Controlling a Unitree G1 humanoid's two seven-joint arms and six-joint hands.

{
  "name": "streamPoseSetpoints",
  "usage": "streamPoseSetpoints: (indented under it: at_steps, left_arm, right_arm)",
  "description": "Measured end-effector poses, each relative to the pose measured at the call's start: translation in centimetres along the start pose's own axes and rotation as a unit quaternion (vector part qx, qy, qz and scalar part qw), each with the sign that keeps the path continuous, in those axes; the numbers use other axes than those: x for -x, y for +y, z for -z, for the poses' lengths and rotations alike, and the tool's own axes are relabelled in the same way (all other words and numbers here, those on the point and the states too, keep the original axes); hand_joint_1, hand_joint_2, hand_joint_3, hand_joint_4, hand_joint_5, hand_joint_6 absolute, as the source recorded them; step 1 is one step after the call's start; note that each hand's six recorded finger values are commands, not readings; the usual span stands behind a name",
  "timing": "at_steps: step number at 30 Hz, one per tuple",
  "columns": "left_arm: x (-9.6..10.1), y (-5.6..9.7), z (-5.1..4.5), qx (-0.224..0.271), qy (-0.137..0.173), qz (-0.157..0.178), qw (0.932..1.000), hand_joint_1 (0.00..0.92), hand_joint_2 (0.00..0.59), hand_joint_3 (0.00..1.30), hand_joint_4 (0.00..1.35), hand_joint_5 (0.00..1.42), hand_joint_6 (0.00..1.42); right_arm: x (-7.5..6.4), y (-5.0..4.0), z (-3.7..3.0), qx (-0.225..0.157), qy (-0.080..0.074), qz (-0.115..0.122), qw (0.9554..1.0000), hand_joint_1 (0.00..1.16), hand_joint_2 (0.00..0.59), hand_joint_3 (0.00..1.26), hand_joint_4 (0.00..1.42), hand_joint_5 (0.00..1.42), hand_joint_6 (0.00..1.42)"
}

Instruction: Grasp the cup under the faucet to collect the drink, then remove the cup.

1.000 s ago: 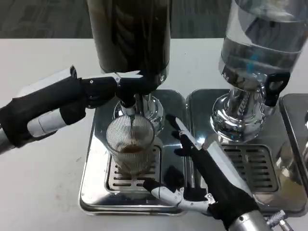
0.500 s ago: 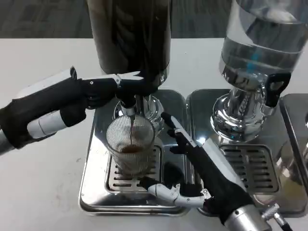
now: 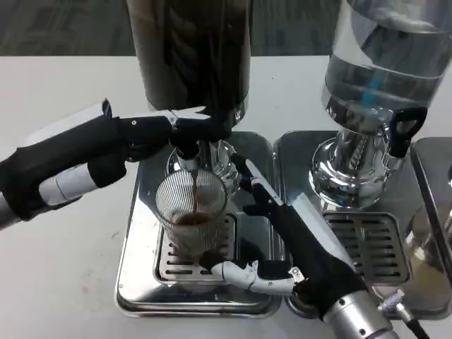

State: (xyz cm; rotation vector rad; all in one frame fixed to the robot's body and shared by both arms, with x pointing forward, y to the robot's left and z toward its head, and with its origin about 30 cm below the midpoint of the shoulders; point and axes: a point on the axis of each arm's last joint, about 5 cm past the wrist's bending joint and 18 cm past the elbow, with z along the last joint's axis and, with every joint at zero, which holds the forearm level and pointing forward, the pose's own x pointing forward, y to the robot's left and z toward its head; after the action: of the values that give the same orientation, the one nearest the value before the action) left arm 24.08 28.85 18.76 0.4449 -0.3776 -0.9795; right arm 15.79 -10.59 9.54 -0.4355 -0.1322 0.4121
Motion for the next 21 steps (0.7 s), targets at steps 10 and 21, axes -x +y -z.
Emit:
streamPoseSetpoints:
  at_steps: [10, 21]
  left_arm:
    - [0.03, 0.02, -0.14, 0.002, 0.002, 0.002, 1.0000, 0.000, 0.049, 0.26, 0.07, 0.14, 0.05]
    - [0.05, -0.11, -0.25, 0.005, 0.004, 0.000, 1.0000, 0.000, 0.049, 0.26, 0.07, 0.14, 0.05]
  right_arm:
    - [-0.76, 0.21, -0.44, -0.004, -0.015, -0.012, 0.9998, 0.93, 0.181, 0.00, 0.00, 0.06, 0.18]
    - [-0.81, 0.23, -0.48, -0.004, -0.016, -0.012, 0.9998, 0.95, 0.183, 0.00, 0.00, 0.06, 0.19]
